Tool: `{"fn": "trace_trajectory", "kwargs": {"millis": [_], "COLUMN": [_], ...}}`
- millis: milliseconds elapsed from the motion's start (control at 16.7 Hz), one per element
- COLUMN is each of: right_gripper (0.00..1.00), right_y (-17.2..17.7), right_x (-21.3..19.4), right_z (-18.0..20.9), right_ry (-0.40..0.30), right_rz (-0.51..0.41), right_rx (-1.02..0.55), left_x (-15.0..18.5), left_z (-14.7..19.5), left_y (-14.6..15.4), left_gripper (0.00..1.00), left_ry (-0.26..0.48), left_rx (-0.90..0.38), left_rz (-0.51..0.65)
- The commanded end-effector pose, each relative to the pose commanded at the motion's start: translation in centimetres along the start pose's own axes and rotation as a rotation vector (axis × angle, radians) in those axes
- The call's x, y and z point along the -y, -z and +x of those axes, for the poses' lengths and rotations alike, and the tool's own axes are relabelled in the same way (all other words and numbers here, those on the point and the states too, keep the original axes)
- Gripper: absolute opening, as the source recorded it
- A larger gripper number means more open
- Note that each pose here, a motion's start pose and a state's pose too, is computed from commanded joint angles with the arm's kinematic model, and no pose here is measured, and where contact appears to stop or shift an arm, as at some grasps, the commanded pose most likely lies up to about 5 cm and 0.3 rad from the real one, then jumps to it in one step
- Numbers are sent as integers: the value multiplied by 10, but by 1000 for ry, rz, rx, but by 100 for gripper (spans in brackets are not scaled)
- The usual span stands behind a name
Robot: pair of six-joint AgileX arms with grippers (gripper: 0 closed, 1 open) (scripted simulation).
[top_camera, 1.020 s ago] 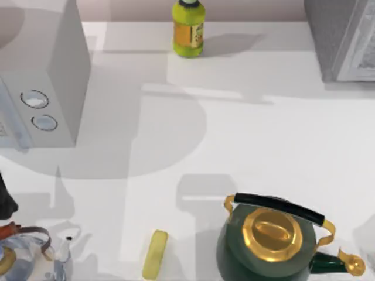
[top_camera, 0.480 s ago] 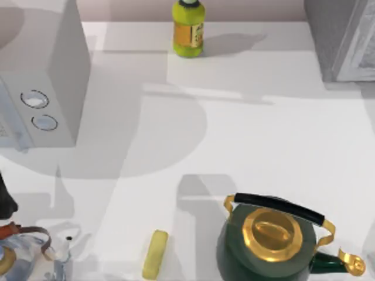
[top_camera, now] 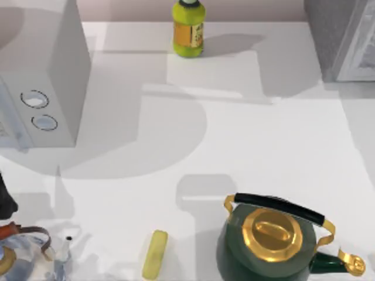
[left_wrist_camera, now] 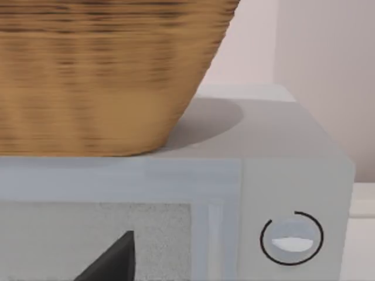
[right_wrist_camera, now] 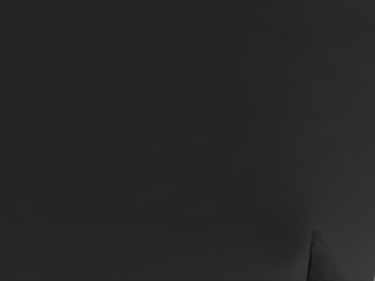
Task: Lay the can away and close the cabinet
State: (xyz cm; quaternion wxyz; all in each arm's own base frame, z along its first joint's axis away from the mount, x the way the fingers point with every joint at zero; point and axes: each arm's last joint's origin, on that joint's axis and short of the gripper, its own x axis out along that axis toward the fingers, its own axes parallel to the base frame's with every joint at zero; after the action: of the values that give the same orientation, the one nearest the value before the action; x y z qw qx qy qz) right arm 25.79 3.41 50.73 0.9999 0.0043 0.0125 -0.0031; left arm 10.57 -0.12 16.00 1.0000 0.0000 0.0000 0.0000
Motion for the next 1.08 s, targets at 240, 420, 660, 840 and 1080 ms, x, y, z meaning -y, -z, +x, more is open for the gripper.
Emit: {"fn": "trace_trajectory", "kwargs": {"millis": [240,420,660,840,1080], "right_gripper": [100,100,100,100,100], "right_y": [0,-1,-1,-6,-6], "right_x": [-50,-63,-64,-55,-56], "right_z": [-21,-31,-32,-33,-3], "right_ry": [-7,-8,-8,36,37], "right_rz": [-11,-9,-9,-14,-13], "right_rx": [10,19,19,34,31], "left_x": [0,0,0,0,0], "left_z": [0,0,0,0,0], "left_y": [0,0,0,0,0], "left_gripper": [100,100,100,100,100], "left_ry": [0,0,0,0,0], "left_rx": [0,0,0,0,0], "left_rz": [0,0,0,0,0]}}
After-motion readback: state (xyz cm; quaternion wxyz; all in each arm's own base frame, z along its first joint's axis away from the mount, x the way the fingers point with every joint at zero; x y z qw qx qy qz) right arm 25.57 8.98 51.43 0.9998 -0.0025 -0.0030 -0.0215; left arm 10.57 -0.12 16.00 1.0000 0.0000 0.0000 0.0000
